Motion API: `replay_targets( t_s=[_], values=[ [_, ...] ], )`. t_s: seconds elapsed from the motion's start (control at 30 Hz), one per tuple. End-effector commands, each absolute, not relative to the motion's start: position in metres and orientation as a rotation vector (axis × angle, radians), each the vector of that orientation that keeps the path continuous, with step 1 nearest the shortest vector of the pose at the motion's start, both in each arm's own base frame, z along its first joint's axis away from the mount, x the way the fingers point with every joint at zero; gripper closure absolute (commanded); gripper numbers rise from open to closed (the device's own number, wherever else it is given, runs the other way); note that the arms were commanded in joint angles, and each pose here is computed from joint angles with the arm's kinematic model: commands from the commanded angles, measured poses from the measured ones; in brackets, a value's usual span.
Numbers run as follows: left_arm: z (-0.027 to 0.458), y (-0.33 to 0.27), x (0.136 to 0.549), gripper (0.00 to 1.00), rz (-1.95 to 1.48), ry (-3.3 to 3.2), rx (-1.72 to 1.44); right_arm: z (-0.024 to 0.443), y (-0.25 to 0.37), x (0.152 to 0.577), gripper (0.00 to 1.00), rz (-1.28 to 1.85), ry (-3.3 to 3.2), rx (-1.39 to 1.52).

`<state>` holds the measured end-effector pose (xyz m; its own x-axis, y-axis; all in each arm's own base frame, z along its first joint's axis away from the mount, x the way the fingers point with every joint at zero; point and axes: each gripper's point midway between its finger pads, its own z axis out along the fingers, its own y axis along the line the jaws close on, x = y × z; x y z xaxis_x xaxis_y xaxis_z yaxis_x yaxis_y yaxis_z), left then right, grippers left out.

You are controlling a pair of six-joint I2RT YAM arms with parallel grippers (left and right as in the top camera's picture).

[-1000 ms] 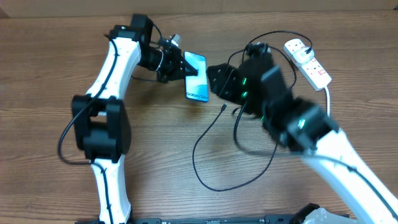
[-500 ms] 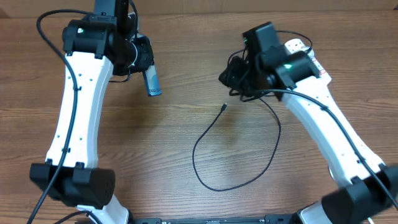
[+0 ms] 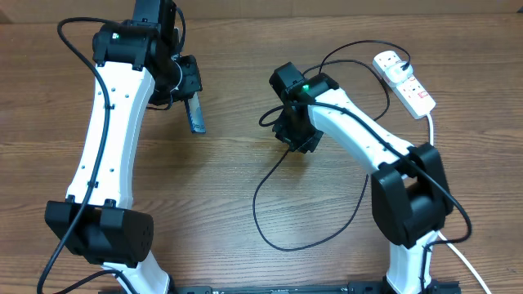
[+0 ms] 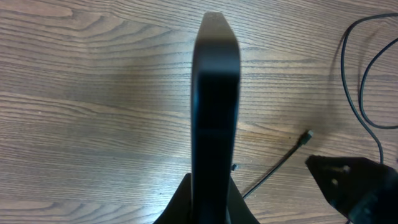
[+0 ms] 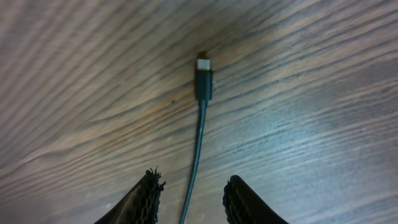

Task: Plug charger to phone and switch on socket
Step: 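Lower the right gripper and grasp the black cable's USB-C connector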

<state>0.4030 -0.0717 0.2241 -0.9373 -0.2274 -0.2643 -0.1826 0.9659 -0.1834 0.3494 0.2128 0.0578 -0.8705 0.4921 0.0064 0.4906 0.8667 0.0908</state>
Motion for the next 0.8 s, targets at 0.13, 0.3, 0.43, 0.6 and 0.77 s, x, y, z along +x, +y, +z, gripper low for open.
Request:
replay_targets(
  t_s=[0.13,0.3,0.43,0.6,0.77],
  values=[
    [0.230,-0.072,0.403,0.96,-0.222,2.811,-0.314,0.020,0.208,0.350,0.66,0.021,3.047,0.825],
    [0.230,-0.072,0.403,0.96,-0.221,2.813,-0.314,0.013,0.212,0.361,0.67,0.050,3.037,0.742],
    [0.230,-0.072,0.403,0.96,-0.221,2.812,-0.314,0.012,0.209,0.361,0.69,0.024,3.027,0.742],
    [0.230,-0.072,0.403,0.96,-0.222,2.813,-0.314,0.010,0.207,0.361,0.70,0.013,3.024,0.744],
    [0.230,-0.072,0.403,0.96,-0.222,2.813,-0.314,0.001,0.205,0.357,0.70,0.008,3.027,0.744]
  ],
)
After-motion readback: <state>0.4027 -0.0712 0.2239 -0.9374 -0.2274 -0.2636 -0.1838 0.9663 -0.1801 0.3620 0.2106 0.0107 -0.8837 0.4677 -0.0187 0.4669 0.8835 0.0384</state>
